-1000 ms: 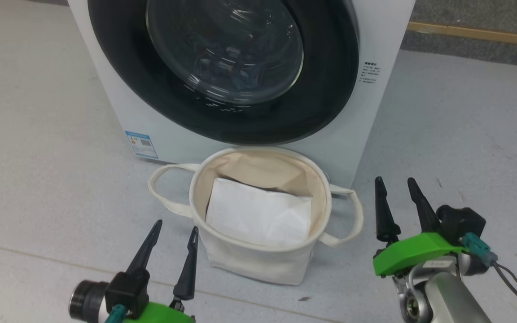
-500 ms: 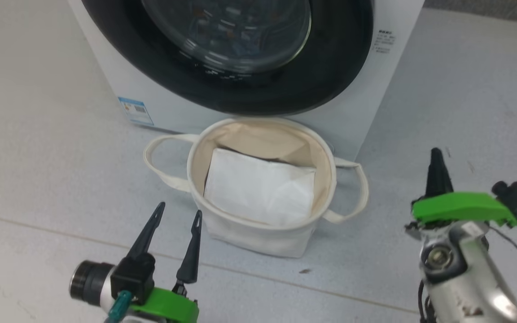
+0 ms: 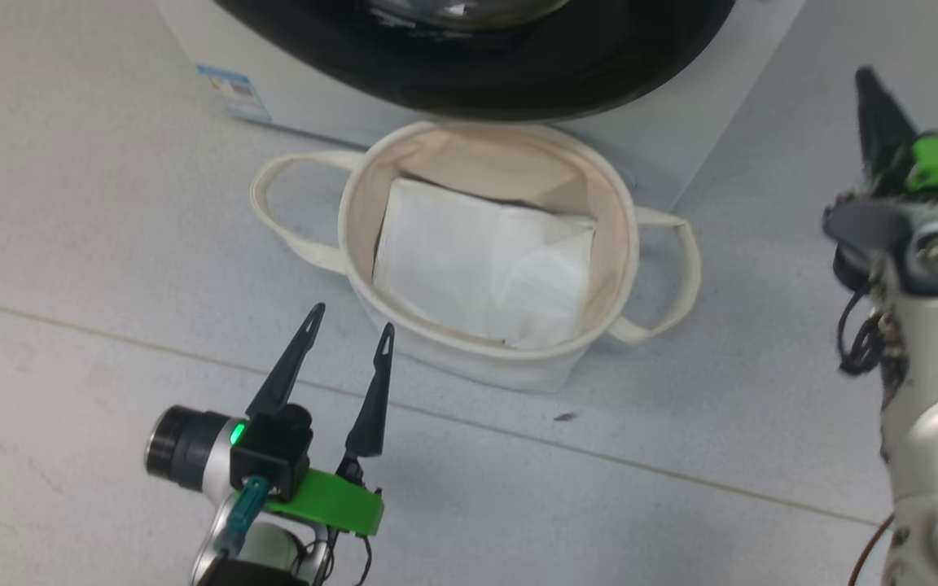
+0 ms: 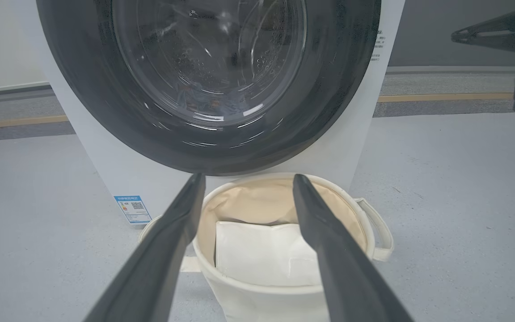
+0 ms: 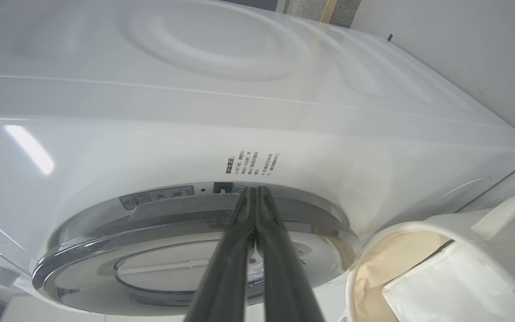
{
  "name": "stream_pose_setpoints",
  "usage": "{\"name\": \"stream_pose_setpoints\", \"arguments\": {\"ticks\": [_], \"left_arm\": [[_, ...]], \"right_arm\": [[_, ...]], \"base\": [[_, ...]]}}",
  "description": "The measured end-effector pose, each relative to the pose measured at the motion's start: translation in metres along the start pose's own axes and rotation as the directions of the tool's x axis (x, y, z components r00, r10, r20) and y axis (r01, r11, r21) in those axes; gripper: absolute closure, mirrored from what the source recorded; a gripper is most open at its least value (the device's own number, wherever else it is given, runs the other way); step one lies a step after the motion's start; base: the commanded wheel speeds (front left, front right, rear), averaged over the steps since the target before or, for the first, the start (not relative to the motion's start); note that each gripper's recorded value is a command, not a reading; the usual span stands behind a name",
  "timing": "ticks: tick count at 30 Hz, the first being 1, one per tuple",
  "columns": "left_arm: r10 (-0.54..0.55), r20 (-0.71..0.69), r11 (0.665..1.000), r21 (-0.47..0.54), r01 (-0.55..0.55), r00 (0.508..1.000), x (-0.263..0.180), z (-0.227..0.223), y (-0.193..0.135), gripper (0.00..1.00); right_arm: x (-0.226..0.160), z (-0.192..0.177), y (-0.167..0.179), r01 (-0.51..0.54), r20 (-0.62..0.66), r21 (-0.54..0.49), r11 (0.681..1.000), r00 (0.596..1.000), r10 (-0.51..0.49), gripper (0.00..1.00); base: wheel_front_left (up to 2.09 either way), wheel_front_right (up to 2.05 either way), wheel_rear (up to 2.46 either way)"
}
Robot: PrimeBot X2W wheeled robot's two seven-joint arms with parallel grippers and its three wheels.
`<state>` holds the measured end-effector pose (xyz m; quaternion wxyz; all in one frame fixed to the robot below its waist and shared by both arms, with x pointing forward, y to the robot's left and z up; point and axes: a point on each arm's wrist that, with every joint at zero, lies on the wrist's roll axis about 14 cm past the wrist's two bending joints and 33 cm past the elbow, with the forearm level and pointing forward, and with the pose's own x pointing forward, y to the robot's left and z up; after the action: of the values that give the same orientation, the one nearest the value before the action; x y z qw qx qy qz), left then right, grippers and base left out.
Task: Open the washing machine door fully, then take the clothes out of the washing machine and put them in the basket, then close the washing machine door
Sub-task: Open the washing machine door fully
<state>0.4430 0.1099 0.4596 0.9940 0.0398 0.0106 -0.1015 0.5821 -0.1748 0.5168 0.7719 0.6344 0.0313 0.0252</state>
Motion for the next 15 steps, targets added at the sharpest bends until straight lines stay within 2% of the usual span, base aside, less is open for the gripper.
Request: {"name": "stream_pose_setpoints", "arguments": {"ticks": [6,15], "left_arm": [[0.003,-0.043,1.0,-0.007,-0.003,0.999,0.01,-0.019,0.001,0.0],[0.021,-0.05,1.0,-0.01,-0.021,0.999,0.02,-0.026,0.008,0.0]], "right_arm": [[0.034,-0.012,-0.003,0.007,-0.133,0.116,0.993,0.991,0.009,1.0],[0.067,-0.028,-0.005,0.021,-0.22,0.132,0.991,0.975,0.009,1.0]], "base": [[0.0,0.0,0.0],[0.0,0.0,0.0]]}}
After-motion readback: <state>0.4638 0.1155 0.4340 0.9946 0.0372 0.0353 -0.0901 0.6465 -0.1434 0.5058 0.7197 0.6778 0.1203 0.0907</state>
